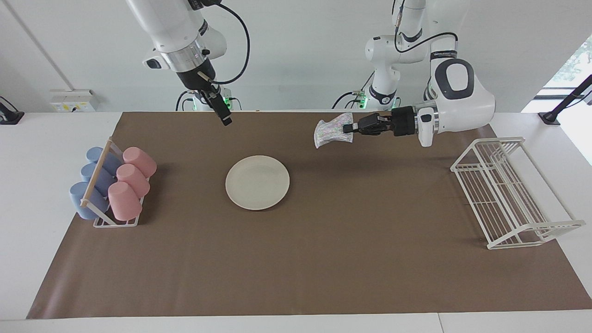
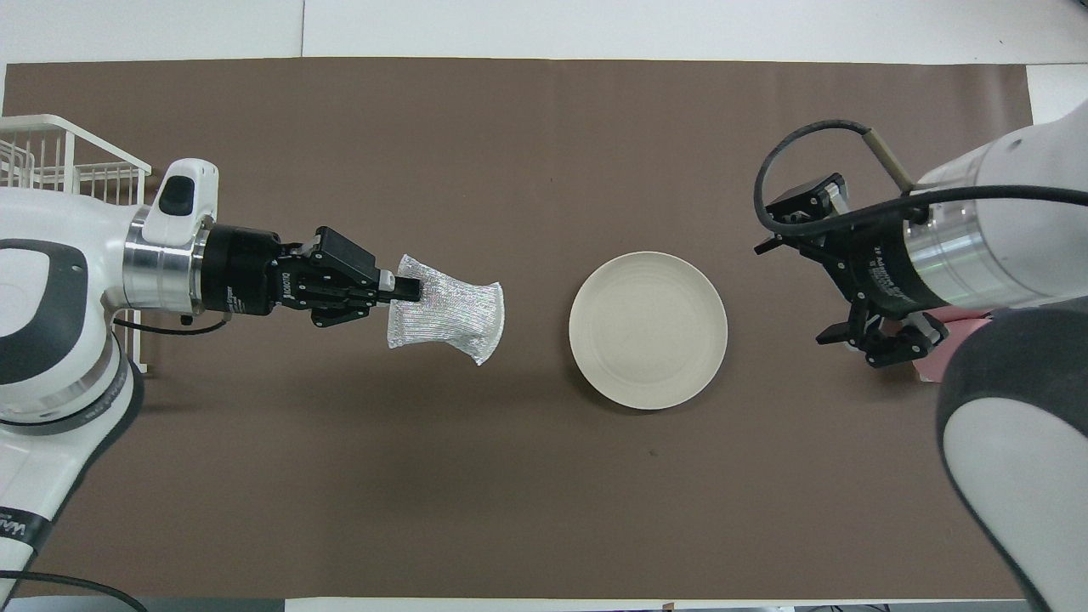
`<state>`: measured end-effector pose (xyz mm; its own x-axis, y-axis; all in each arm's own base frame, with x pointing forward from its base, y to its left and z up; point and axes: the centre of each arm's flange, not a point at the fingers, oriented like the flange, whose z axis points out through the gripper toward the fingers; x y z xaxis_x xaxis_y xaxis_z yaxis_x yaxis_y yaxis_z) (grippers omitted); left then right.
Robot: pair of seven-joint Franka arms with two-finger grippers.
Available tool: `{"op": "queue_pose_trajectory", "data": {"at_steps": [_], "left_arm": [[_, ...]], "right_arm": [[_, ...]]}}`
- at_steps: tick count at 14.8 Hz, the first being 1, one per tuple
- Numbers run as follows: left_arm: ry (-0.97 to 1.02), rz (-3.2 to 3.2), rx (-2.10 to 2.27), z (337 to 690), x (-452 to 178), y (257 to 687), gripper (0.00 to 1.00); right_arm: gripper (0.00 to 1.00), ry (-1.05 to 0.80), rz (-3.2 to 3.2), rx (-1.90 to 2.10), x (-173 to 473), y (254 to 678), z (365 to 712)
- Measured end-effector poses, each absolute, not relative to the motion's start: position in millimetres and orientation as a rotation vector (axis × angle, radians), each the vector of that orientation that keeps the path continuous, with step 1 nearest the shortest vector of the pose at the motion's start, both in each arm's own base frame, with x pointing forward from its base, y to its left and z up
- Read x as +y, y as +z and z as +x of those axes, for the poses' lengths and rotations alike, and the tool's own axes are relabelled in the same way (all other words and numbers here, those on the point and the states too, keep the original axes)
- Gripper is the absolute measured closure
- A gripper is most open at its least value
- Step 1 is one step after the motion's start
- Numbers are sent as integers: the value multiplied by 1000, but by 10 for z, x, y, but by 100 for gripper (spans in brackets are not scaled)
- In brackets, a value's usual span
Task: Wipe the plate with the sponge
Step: 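Carry the sponge toward the plate while the right gripper reaches over, then grasp the sponge with the right gripper while the left gripper releases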
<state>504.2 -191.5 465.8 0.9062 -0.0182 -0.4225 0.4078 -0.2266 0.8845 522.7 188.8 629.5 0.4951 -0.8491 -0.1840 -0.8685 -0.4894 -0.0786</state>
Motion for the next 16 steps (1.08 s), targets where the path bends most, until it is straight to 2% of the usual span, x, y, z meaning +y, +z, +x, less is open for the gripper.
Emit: {"op": "queue_pose_trajectory", "data": {"at_steps": [3,7,16], "left_arm": [[-381,1661,331,4797,-1987,4419,96],[-369,1613,335,4672,-2035,4390,96],[-370,1615,316,4622,-2124,4406,96]], "right_arm": [[0,204,-2531,1586,2469,6131,5140],[0,242,-2520,1659,2969,6013,4938],[0,296,-2456,1713,3529,5799,4804]]}}
